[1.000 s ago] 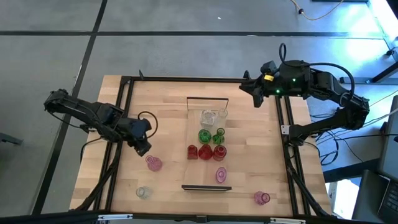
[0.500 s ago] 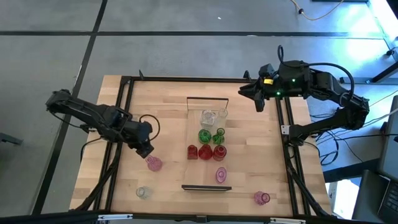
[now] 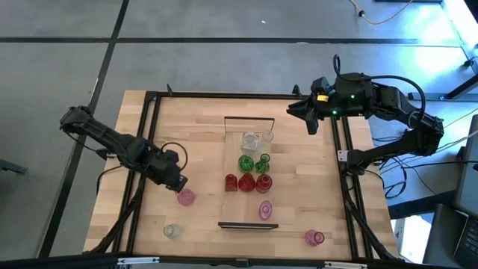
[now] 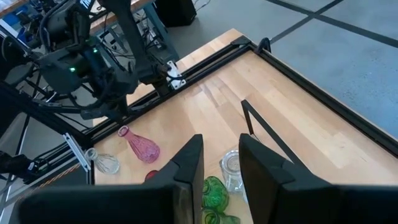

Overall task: Sort vases onto shelf
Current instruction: Put the left pink vase aligned with the other pink vase on the shelf

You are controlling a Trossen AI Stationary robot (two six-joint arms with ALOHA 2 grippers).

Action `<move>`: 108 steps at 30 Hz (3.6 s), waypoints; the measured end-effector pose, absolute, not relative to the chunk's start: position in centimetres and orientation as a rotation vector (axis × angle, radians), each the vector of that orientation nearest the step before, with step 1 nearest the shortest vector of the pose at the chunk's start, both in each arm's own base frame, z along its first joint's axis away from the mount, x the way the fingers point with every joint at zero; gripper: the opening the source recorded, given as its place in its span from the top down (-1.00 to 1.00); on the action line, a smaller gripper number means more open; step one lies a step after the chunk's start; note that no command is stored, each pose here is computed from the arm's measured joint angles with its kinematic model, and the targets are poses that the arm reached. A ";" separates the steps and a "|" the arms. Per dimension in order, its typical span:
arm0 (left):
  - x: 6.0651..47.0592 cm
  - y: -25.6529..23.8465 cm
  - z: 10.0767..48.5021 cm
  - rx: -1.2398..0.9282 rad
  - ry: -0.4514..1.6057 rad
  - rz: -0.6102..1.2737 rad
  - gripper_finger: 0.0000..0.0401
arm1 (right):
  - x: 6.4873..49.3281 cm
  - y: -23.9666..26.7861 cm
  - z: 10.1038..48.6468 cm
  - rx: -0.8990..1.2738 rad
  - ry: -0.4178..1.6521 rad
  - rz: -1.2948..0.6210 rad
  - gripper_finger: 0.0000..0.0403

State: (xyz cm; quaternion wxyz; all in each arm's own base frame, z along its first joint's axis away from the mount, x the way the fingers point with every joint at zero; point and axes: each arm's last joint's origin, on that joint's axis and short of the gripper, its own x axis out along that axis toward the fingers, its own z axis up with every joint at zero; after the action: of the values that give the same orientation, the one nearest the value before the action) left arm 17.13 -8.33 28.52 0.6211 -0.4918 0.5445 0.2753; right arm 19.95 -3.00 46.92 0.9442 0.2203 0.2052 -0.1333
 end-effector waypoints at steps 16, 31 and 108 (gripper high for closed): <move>16.6 -11.0 28.4 -1.241 1.074 0.757 0.23 | 19.9 -2.9 46.7 0.419 0.448 -0.234 0.58; 17.9 -11.7 26.7 -1.195 1.067 0.848 0.35 | 19.9 -2.8 46.7 0.425 0.457 -0.214 0.58; 32.9 -8.5 30.0 -1.016 0.988 0.004 0.97 | 19.7 -2.6 46.3 0.474 0.514 -0.164 0.58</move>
State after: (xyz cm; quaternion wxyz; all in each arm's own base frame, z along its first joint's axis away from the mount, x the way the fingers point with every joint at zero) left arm 32.91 -8.46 30.01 0.7593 -0.4664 0.4539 0.0020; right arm 19.66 -2.59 46.32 0.9362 0.2321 0.2513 -0.0800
